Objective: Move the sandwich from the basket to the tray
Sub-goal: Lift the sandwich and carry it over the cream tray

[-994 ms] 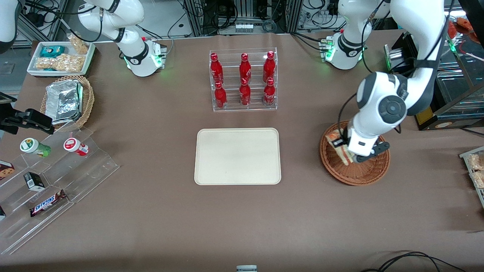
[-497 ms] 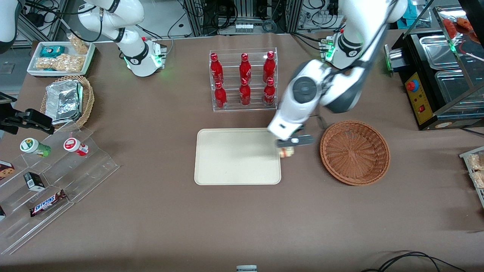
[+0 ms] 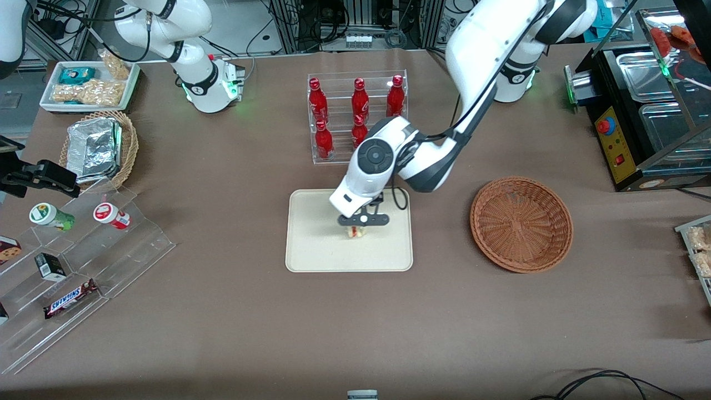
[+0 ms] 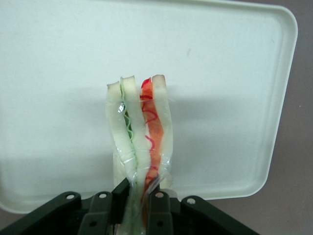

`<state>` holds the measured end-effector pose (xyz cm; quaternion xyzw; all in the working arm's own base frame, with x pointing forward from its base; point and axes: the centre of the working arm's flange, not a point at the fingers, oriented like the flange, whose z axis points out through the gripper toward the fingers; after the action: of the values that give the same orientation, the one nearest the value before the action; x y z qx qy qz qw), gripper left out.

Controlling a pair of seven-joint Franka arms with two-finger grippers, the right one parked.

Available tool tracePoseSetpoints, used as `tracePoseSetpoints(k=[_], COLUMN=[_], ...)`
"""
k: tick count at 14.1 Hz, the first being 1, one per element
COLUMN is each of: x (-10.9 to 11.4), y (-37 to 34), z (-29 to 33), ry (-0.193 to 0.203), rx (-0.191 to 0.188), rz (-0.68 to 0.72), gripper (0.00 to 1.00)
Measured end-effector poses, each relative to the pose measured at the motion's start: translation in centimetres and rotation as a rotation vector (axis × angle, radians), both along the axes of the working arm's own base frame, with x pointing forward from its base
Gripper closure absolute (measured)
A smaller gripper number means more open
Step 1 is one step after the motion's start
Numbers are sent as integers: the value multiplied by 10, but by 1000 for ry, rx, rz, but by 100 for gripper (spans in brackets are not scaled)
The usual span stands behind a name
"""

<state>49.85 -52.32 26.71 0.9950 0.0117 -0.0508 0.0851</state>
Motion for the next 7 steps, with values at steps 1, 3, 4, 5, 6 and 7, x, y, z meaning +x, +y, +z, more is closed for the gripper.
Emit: tracePoseSetpoints(k=[1,3,4,5,6,7], x=[-4,-11,-13,-14,-12,-9], y=[-7,-15,-18,-19,-19,-16], z=[-9,-24,-29,-30,-30,-29], ry=[-1,-3,0,1,-1,-6], rx=[-6,-14,-13,-12,-12,-10], rz=[-6,-15,-18,-20,-18,-13], gripper=[85,85,85,85,85,85])
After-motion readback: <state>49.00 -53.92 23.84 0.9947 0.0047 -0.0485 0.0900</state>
